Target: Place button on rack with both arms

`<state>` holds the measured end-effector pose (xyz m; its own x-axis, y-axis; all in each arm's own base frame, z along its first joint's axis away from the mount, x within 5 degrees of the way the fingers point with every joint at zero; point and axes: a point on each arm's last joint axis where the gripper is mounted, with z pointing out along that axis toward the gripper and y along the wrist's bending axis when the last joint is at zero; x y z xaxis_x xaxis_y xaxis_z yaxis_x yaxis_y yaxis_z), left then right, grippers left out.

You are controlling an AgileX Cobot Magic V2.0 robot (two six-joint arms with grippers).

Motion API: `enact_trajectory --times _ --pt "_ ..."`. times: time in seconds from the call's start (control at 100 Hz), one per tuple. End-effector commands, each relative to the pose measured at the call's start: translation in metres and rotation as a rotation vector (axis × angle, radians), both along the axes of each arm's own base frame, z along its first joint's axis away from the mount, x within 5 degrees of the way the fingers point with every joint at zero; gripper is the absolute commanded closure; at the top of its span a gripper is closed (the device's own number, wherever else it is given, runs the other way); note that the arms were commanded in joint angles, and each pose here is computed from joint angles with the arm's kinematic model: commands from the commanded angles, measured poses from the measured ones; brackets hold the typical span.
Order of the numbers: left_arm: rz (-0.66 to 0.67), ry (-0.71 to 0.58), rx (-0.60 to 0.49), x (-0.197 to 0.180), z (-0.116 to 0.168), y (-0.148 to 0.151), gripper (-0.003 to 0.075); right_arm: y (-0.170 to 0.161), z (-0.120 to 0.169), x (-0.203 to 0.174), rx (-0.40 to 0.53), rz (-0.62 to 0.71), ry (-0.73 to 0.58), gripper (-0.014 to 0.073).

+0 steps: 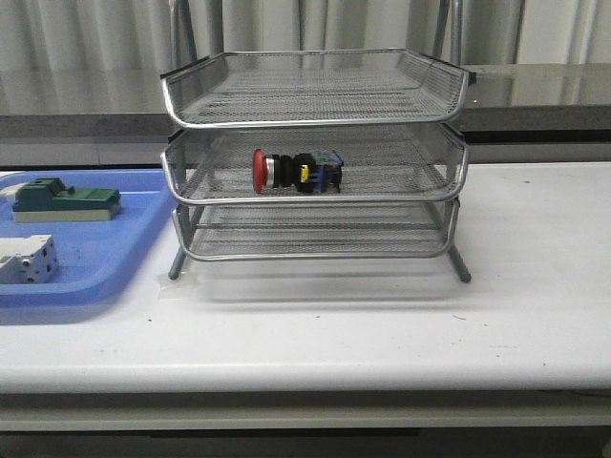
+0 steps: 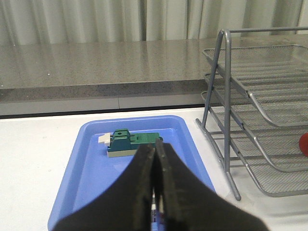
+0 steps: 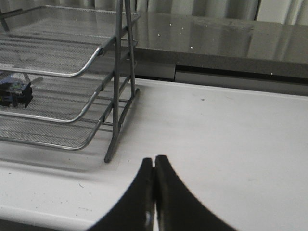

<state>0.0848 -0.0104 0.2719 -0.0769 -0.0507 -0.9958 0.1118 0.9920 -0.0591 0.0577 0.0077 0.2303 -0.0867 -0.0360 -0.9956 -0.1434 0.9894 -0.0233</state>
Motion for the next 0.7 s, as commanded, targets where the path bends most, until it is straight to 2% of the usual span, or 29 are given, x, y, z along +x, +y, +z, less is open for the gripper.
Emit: enact_trajectory --times 0.0,0.25,0.5,0.69 --pt "0.046 -0.078 -0.028 0.001 0.014 0.004 0.0741 0.001 0.008 0.0 0.038 0.007 -0.16 0.0652" --pt "0.046 -0.078 -0.028 0.001 0.014 0.004 0.0741 0.001 -0.017 -0.001 0.083 0.008 -0.245 0.0652" --pt "0.046 -0.078 -0.028 0.001 0.014 0.004 0.0741 -0.004 -0.017 -0.001 0.077 -0.082 -0.249 0.0652" --pt "0.046 -0.078 -0.028 0.001 0.014 0.004 0.0741 -0.005 -0.017 -0.001 0.077 -0.09 -0.248 0.0652"
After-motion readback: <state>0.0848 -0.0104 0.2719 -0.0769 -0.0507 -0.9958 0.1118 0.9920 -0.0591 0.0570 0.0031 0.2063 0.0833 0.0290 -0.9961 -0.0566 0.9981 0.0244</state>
